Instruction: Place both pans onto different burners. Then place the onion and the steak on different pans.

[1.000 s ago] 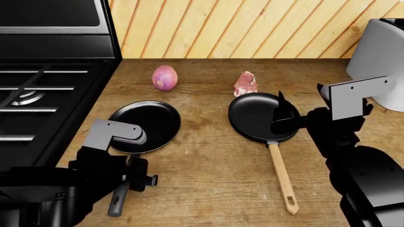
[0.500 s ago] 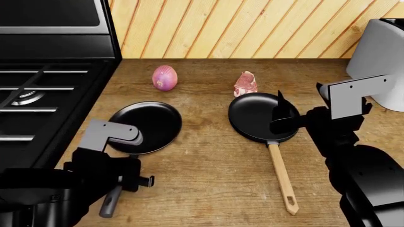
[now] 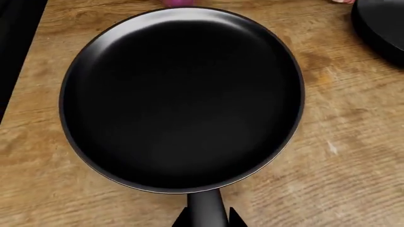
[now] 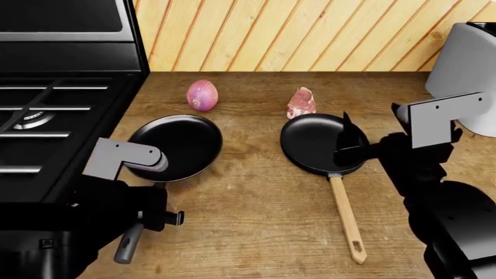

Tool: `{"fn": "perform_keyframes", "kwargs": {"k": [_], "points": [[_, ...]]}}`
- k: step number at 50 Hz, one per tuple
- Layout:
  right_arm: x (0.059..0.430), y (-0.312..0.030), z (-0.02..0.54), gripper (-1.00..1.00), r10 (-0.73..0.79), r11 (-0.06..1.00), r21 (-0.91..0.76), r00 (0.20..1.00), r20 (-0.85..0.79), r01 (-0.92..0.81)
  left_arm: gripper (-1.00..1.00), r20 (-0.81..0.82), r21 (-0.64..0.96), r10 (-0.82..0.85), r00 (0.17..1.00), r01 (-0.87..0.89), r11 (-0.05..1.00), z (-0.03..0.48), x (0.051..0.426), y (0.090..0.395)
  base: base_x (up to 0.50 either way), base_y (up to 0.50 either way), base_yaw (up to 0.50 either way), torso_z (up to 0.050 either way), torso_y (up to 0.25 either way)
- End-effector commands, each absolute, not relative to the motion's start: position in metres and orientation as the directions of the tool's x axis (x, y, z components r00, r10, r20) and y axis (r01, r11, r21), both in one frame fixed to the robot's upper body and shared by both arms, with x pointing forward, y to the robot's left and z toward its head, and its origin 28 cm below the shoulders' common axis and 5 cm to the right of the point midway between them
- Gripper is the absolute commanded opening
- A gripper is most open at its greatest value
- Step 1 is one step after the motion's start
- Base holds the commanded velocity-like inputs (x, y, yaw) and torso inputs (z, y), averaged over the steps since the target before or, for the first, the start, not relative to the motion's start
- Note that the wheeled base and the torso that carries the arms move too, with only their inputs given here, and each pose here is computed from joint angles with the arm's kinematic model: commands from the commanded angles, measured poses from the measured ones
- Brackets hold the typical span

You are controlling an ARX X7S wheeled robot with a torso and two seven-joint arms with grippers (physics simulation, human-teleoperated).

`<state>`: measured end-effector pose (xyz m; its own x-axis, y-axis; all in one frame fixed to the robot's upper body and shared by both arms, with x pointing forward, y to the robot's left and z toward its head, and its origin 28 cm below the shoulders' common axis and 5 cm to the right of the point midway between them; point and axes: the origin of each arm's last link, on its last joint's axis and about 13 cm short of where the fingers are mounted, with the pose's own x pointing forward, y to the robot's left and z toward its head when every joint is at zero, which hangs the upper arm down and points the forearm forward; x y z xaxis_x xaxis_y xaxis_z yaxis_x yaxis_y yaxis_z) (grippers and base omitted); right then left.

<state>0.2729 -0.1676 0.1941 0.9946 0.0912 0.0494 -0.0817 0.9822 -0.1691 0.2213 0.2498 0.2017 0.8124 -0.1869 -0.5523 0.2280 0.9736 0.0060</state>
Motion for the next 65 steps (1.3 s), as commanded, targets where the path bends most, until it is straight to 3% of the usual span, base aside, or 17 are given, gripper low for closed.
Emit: {"fn": "perform_keyframes", "kwargs": {"k": [1, 16, 32, 65], "points": [[0.249, -0.162, 0.210, 1.00, 0.092, 0.985, -0.145, 0.995, -0.026, -0.095, -1.00, -0.465, 0.029, -0.142, 0.874, 0.176, 0.984, 0.218, 0.224, 0.256, 0.00, 0.00, 0.00, 0.000, 0.000], [0.220, -0.159, 0.228, 1.00, 0.124, 0.988, -0.061, 0.964, -0.236, -0.142, -1.00, -0.454, 0.018, -0.159, 0.877, 0.188, 0.982, 0.217, 0.225, 0.255, 0.00, 0.00, 0.00, 0.001, 0.002], [0.205, -0.148, 0.227, 1.00, 0.197, 0.979, 0.010, 0.927, -0.319, -0.205, -1.00, -0.450, 0.017, -0.169, 0.877, 0.197, 0.980, 0.216, 0.226, 0.255, 0.00, 0.00, 0.00, 0.001, 0.002], [0.219, -0.145, 0.211, 1.00, 0.173, 0.985, 0.103, 0.877, -0.448, -0.142, -1.00, -0.448, 0.010, -0.172, 0.878, 0.197, 0.980, 0.213, 0.222, 0.257, 0.00, 0.00, 0.00, 0.001, 0.002]]}}
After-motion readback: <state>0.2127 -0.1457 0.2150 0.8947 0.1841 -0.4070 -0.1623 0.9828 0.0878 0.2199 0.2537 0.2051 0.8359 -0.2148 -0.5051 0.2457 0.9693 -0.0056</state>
